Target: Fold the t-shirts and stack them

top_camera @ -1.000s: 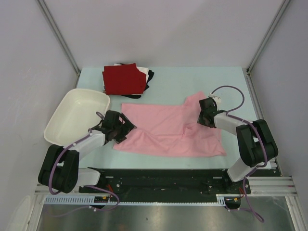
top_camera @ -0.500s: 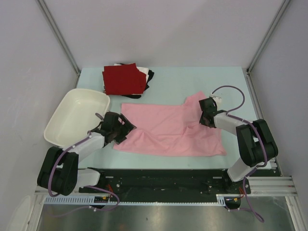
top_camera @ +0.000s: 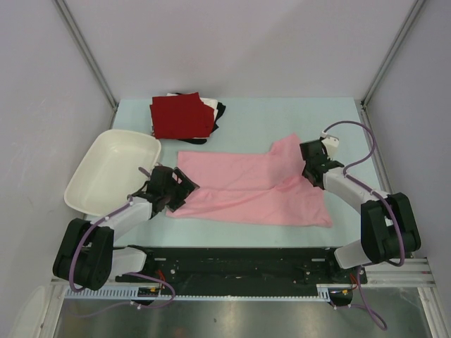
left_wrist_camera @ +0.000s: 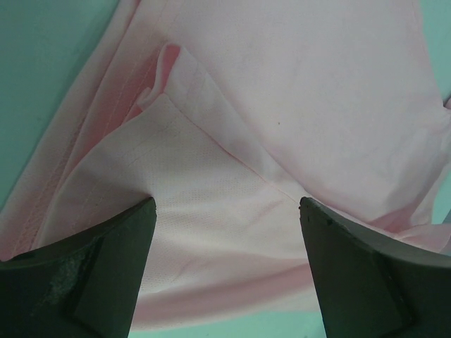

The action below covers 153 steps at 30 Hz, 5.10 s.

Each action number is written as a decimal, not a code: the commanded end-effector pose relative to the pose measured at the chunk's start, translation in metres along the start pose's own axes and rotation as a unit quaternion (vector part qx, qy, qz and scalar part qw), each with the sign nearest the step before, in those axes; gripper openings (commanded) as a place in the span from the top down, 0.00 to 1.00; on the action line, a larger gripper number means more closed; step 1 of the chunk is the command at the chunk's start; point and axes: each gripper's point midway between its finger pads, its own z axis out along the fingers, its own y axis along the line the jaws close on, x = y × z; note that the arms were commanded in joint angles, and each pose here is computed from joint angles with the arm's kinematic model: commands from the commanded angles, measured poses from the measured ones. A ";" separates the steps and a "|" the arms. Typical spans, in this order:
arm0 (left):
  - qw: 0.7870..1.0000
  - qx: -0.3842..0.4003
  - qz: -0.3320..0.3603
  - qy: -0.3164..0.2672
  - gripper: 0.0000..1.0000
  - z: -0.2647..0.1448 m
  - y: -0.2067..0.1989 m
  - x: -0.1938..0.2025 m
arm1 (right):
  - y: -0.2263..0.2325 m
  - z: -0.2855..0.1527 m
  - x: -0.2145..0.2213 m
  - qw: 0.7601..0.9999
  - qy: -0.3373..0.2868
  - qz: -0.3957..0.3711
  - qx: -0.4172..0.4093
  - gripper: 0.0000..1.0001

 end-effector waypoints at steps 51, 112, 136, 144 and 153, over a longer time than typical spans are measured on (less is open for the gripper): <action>0.988 -0.145 0.057 -0.019 0.58 -0.003 0.002 -0.046 | 0.125 -0.135 0.147 0.943 0.065 -0.151 -0.291 0.00; 0.975 -0.215 0.049 -0.019 0.77 -0.002 0.040 -0.066 | 0.106 -0.115 0.209 0.934 0.144 -0.144 -0.295 0.00; 0.996 -0.049 0.061 0.031 0.00 -0.073 -0.003 -0.002 | 0.061 -0.165 0.083 0.968 0.028 -0.032 -0.249 0.01; 0.998 -0.013 -0.023 0.054 0.00 -0.067 0.044 0.053 | 0.014 -0.147 0.109 0.973 0.093 0.053 -0.204 0.00; 0.994 -0.018 -0.103 0.011 0.00 -0.058 0.070 0.054 | -0.005 -0.140 0.141 0.950 0.117 0.192 -0.217 0.00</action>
